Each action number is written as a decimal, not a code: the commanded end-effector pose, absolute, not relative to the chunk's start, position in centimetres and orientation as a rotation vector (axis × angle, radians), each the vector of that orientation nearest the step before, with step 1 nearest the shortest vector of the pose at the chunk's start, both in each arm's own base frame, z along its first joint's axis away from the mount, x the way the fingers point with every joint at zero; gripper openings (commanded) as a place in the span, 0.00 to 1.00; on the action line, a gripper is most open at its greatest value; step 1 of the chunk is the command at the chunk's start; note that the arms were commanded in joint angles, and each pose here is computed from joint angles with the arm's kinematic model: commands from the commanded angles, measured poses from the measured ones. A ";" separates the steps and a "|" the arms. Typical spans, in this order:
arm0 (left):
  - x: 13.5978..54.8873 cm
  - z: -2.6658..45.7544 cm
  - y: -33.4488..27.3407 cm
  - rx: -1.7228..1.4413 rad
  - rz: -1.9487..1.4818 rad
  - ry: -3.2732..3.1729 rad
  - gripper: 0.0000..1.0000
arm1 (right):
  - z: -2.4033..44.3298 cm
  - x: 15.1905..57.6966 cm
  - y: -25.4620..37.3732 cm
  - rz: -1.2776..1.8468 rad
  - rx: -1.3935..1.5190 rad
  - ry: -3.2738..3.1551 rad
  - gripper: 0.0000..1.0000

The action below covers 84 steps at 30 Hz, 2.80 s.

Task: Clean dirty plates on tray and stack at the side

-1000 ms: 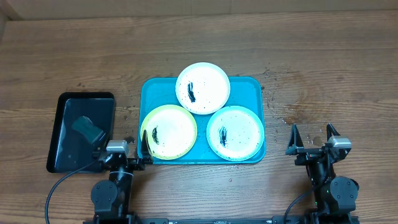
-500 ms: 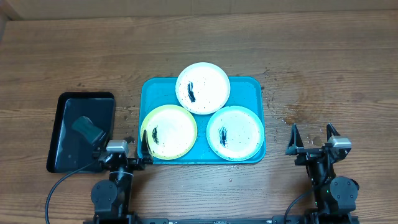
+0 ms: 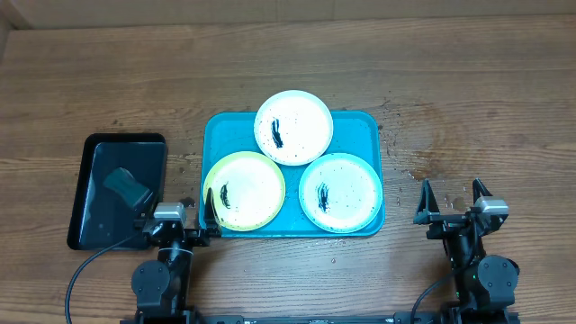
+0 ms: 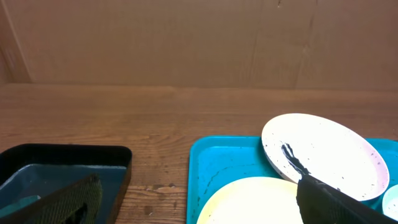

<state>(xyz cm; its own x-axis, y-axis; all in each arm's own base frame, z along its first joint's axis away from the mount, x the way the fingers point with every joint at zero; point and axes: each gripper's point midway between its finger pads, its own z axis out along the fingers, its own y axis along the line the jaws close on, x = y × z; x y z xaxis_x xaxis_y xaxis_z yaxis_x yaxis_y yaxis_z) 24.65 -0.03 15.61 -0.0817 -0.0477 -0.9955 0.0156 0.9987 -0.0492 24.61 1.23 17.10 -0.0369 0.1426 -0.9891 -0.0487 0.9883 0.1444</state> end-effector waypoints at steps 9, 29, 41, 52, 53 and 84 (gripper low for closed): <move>24.6 15.6 -0.2 0.003 -0.045 1.646 1.00 | 16.9 24.6 1.1 0.145 0.082 1.596 1.00; 24.6 15.6 -0.2 0.003 -0.045 1.646 1.00 | 16.9 24.6 1.1 0.145 0.082 1.596 1.00; 24.6 15.6 -0.2 0.003 -0.045 1.646 1.00 | 16.9 24.6 1.1 0.145 0.082 1.596 1.00; 24.6 16.4 -0.8 -0.002 -0.107 1.615 0.99 | 16.9 24.6 1.1 0.145 0.082 1.596 1.00; 24.5 16.7 -2.1 0.000 -0.219 1.605 1.00 | 16.9 24.6 1.1 0.145 0.082 1.596 1.00; 27.1 31.4 -7.3 0.282 -0.503 2.060 1.00 | 16.9 24.6 1.1 0.145 0.082 1.596 1.00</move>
